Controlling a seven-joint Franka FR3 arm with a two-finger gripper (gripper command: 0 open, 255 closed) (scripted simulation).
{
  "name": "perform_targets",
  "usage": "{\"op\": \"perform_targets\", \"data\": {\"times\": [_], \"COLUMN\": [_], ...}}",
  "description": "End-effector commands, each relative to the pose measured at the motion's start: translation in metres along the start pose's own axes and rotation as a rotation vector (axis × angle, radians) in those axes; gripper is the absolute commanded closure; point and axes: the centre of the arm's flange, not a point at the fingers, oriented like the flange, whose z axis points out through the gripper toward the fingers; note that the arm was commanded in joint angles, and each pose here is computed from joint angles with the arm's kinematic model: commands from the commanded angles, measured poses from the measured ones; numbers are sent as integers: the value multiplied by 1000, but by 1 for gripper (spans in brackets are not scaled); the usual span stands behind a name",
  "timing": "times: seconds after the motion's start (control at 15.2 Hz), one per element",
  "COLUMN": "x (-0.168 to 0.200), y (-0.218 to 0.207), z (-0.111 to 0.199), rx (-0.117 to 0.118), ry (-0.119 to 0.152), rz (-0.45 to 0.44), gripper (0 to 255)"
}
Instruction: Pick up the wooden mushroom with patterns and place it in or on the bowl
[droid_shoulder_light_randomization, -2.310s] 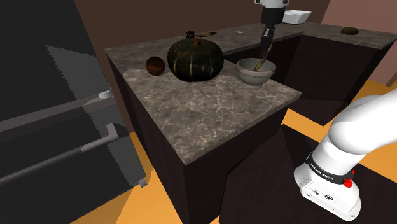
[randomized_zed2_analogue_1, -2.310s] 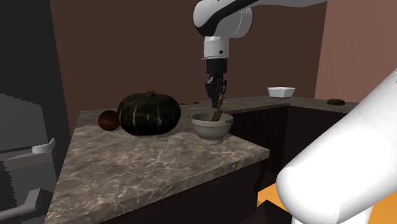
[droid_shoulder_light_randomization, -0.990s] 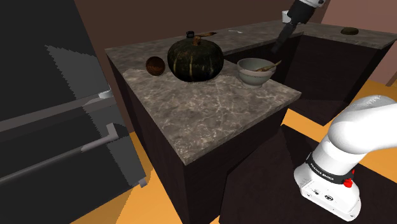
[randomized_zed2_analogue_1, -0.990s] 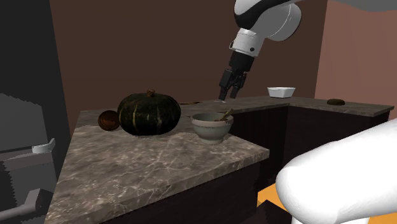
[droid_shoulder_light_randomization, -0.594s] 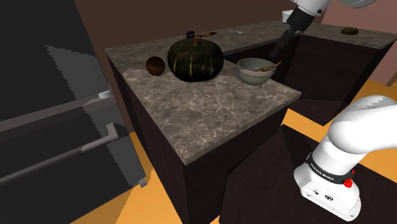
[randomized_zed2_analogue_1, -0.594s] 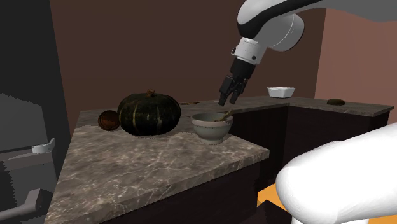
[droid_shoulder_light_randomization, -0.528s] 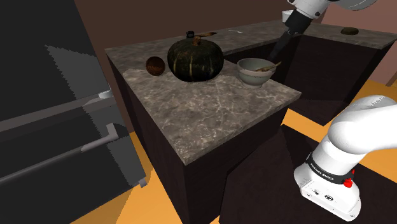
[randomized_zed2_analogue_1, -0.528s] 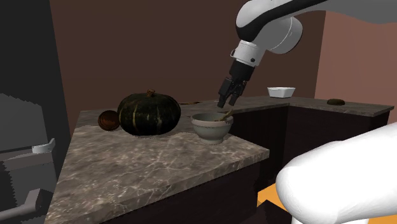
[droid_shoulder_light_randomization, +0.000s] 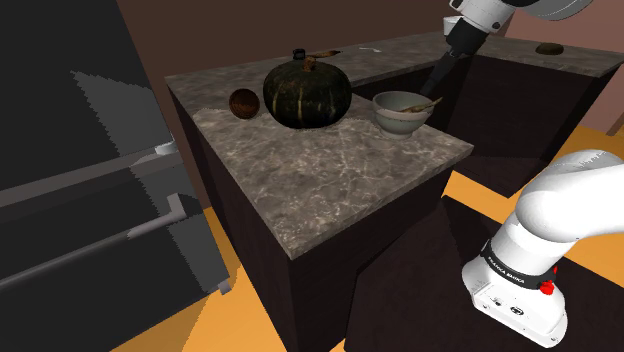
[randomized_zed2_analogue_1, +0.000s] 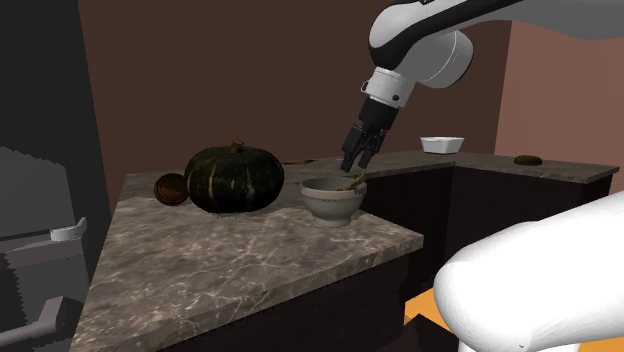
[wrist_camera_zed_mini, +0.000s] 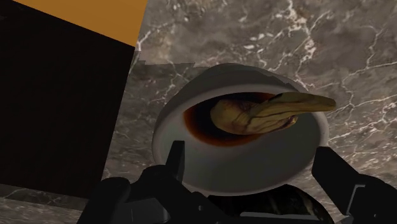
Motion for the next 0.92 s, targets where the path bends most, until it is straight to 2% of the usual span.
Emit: {"op": "perform_targets", "data": {"times": [0.0, 0.59, 0.66, 0.73, 0.86], "x": [0, 0, 0, 11, 39], "y": [0, 0, 0, -32, -89], "z": [0, 0, 0, -1, 16], "rx": [0, 0, 0, -153, -458], "ry": [0, 0, 0, -123, -370], "rz": [0, 0, 0, 84, 253], "gripper": [255, 255, 0, 0, 0]}}
